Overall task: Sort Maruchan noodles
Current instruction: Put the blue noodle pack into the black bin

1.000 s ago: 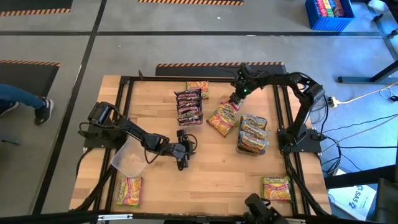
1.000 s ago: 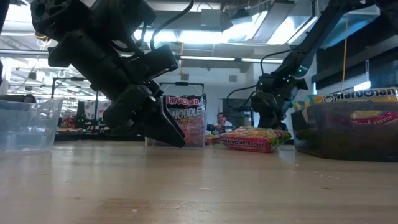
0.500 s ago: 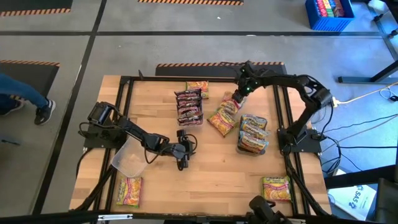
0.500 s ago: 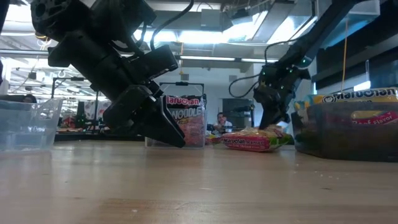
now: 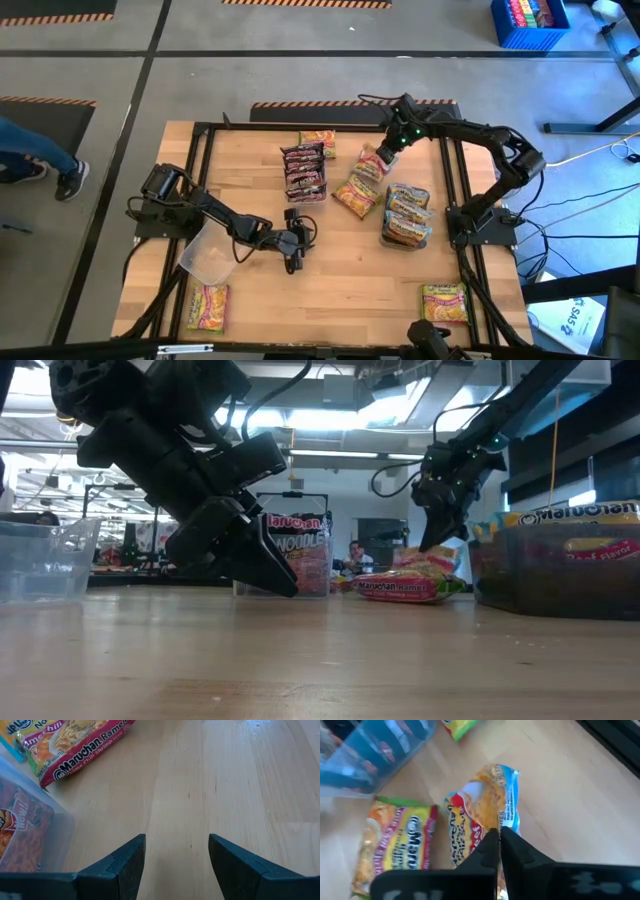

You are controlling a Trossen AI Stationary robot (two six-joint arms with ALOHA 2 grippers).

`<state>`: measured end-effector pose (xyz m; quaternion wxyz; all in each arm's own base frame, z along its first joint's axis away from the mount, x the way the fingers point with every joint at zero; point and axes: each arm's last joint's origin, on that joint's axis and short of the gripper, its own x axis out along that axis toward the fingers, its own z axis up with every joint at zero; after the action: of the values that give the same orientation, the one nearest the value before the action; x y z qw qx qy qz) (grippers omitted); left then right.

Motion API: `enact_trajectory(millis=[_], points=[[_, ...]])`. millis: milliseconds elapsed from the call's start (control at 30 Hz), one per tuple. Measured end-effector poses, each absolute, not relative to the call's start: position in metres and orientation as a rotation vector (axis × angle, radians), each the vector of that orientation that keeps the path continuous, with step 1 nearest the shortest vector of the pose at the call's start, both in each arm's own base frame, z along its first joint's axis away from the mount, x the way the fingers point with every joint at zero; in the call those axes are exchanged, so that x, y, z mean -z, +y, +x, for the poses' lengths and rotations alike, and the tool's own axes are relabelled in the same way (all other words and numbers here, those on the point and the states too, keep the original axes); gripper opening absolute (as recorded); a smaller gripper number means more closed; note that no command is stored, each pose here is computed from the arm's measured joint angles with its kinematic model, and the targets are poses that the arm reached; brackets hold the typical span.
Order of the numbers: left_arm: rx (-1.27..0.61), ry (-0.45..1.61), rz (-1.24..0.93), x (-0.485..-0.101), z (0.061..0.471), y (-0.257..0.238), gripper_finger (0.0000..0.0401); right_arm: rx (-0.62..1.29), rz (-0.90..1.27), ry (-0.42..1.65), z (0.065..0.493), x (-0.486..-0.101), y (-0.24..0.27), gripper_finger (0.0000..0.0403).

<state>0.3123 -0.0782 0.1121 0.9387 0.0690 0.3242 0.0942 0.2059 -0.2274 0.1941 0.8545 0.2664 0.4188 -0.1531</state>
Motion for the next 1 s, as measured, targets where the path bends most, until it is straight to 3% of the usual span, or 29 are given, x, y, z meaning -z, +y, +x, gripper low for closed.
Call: enact_trajectory(millis=[200,567,700,1000], points=[[-0.192,0.662,0.141,-0.112,0.312,-0.078,0.0211,0.275,0.544,0.868,0.207,-0.195,-0.227,0.0001],[-0.192,0.662,0.141,-0.112,0.312,-0.078,0.0211,0.375,0.621,0.88,0.205,-0.19,-0.228,0.0015],[-0.192,0.662,0.141,-0.112,0.312,-0.078,0.0211,0.403,0.624,0.902,0.203,-0.185,-0.226,0.0079],[-0.146,0.671,0.123,-0.112,0.312,-0.08,0.0211,0.373,0.695,0.844,0.206,-0.181,-0.228,0.0306]])
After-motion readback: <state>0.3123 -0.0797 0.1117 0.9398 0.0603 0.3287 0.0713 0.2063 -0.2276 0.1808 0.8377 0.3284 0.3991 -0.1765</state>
